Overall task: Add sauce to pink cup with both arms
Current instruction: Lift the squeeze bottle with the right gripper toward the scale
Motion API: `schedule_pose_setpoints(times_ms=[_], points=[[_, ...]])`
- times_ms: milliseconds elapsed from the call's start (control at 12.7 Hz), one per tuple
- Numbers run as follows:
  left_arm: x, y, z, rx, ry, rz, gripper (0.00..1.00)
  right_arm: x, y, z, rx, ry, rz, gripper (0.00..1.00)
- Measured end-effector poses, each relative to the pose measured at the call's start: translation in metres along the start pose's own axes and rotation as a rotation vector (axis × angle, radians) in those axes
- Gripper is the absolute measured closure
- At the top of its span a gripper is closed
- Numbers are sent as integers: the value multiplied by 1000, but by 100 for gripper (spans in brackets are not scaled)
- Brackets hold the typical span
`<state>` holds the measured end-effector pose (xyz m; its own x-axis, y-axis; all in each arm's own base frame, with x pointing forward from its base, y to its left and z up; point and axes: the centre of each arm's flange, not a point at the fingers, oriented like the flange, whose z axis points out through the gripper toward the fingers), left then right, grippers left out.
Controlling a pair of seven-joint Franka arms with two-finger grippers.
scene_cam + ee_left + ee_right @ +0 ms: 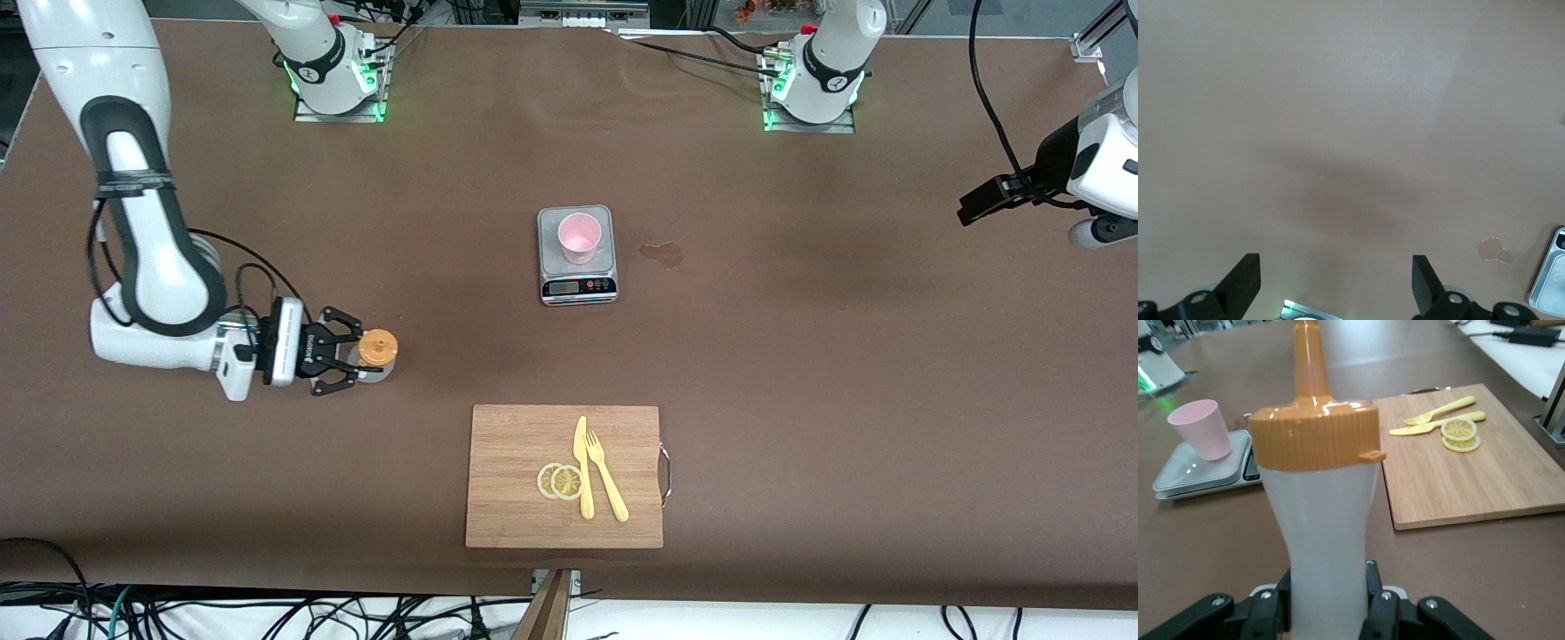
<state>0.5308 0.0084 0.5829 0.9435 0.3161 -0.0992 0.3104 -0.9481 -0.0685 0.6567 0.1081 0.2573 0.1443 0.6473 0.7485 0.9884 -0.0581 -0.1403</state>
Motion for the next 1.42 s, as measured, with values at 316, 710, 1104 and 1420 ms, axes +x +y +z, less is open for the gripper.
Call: schedule_pose_setpoints(times_ms=[316,710,1104,1420], points=[[3,-10,-9,-18,14,-21,0,67,-17,18,-7,-184,86,59],[3,-7,-9,-18,14,-15,0,114,-61,23,-4,-342,164,59],[4,-8,-7,-18,11,-17,0,155,-101,47,-42,-523,205,59],[4,-9,-7,-18,11,-19,0,188,-130,80,-68,-614,207,59]])
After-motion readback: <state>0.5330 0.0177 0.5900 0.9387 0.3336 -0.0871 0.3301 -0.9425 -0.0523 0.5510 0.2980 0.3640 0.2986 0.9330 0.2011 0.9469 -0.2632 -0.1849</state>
